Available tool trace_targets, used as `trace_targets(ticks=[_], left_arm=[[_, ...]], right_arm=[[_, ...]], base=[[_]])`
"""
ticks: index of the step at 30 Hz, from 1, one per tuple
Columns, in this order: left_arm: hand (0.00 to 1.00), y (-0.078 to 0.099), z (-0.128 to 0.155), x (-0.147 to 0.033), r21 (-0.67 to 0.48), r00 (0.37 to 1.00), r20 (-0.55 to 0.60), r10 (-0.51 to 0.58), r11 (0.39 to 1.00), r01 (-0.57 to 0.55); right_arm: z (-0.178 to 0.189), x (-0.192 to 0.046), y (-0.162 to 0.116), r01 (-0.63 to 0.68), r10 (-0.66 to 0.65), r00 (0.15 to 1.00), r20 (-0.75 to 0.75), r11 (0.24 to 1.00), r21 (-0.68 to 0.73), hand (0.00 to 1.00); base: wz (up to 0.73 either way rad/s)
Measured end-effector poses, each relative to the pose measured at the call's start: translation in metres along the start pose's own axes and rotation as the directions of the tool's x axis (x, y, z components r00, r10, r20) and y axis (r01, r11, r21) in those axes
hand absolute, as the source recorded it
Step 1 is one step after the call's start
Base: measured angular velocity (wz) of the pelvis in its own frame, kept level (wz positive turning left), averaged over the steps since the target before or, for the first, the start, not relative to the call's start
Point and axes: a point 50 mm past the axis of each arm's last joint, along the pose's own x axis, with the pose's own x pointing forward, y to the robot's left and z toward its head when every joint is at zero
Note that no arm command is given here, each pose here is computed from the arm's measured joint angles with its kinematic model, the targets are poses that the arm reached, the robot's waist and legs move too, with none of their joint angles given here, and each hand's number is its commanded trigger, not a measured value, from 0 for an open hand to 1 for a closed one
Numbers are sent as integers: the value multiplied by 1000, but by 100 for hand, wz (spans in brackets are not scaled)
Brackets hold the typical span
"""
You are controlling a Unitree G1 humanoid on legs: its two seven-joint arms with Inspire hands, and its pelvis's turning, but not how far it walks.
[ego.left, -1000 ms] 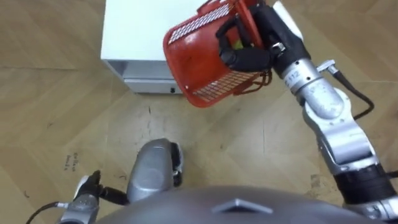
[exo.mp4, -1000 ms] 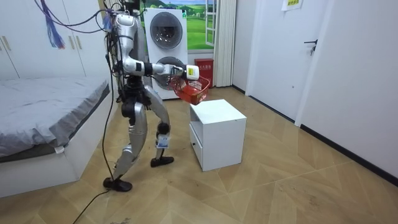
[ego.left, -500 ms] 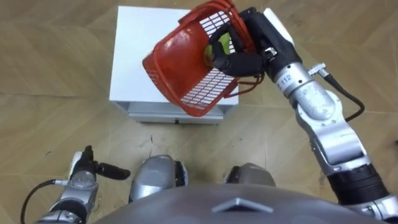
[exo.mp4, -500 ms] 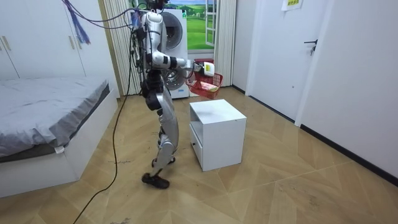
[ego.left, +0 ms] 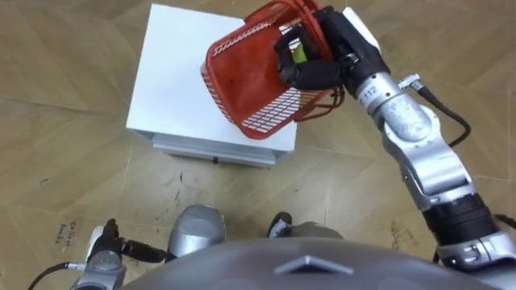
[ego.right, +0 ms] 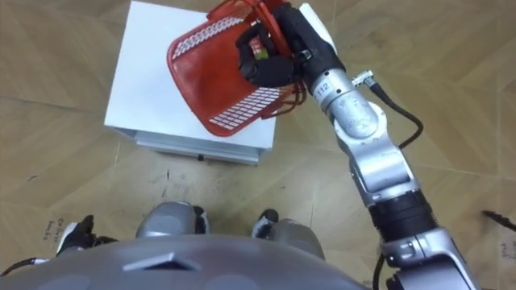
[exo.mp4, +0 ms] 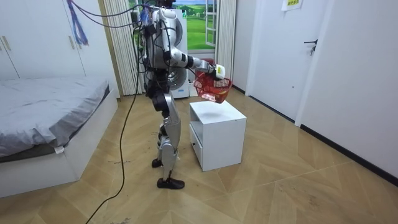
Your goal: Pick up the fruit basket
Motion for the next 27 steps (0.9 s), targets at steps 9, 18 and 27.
trace_targets(ticks=[9,18,27], left_arm=[[0,2,-2,0,37,999,-14,-28,999,29],[0,-6,-8,-1,72,997,-50,-53,996,56],[0,-5,-11,-2,75,997,-58,-56,995,61]], right_arm=[[-31,7,2,69,-63,989,-133,997,38,100],[-55,11,5,101,-94,966,-241,995,15,0],[-48,23,4,118,-117,968,-223,993,-6,0]], base=[[16],[2],[0]])
